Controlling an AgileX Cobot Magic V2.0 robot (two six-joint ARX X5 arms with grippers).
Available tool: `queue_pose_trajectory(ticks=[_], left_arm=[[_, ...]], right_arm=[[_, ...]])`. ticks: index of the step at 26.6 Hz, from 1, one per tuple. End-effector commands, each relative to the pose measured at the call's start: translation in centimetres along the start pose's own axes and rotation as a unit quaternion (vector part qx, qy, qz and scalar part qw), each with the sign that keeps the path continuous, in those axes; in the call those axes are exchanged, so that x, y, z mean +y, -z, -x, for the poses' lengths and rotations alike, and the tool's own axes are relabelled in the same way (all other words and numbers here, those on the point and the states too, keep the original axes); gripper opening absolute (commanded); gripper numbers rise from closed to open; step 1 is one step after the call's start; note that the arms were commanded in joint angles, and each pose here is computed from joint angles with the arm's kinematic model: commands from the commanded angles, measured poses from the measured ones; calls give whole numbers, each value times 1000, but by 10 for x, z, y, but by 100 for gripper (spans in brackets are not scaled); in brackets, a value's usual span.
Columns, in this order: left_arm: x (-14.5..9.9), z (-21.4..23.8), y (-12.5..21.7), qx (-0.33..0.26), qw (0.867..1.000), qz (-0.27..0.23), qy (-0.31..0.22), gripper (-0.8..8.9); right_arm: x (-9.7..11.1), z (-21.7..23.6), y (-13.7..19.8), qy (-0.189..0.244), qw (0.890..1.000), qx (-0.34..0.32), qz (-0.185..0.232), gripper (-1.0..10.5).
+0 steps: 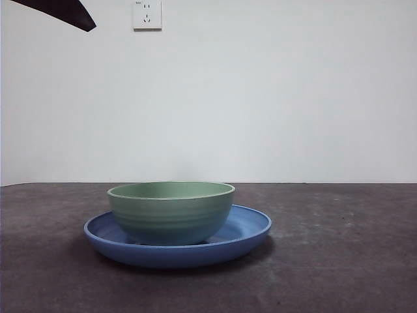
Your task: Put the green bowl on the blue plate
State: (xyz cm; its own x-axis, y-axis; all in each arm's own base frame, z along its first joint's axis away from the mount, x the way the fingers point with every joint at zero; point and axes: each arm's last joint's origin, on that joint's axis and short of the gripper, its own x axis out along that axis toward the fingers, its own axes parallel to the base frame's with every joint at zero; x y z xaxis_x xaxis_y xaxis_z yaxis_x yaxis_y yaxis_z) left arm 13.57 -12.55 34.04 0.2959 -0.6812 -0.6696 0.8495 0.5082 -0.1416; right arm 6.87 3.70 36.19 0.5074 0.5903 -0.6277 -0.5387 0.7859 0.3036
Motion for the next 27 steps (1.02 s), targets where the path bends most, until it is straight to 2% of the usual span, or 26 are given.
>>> queue_pose_trajectory(ticks=[1, 2, 3, 4, 27], left_arm=[[-2, 2, -5, -8, 1000, -11, 3, 296], [-2, 2, -5, -7, 1000, -11, 3, 62], [-2, 2, -5, -9, 1000, -9, 3, 33], [-1, 2, -5, -12, 1000, -8, 3, 61], [-2, 2, -5, -11, 1000, -8, 2, 59]], right_arm=[[2, 3, -1, -5, 1000, 4, 13, 98], [2, 3, -1, -3, 1000, 5, 14, -28], [2, 3, -1, -2, 1000, 4, 14, 52], [2, 3, -2, -2, 1000, 1, 15, 51], [3, 4, -3, -5, 1000, -14, 17, 51]])
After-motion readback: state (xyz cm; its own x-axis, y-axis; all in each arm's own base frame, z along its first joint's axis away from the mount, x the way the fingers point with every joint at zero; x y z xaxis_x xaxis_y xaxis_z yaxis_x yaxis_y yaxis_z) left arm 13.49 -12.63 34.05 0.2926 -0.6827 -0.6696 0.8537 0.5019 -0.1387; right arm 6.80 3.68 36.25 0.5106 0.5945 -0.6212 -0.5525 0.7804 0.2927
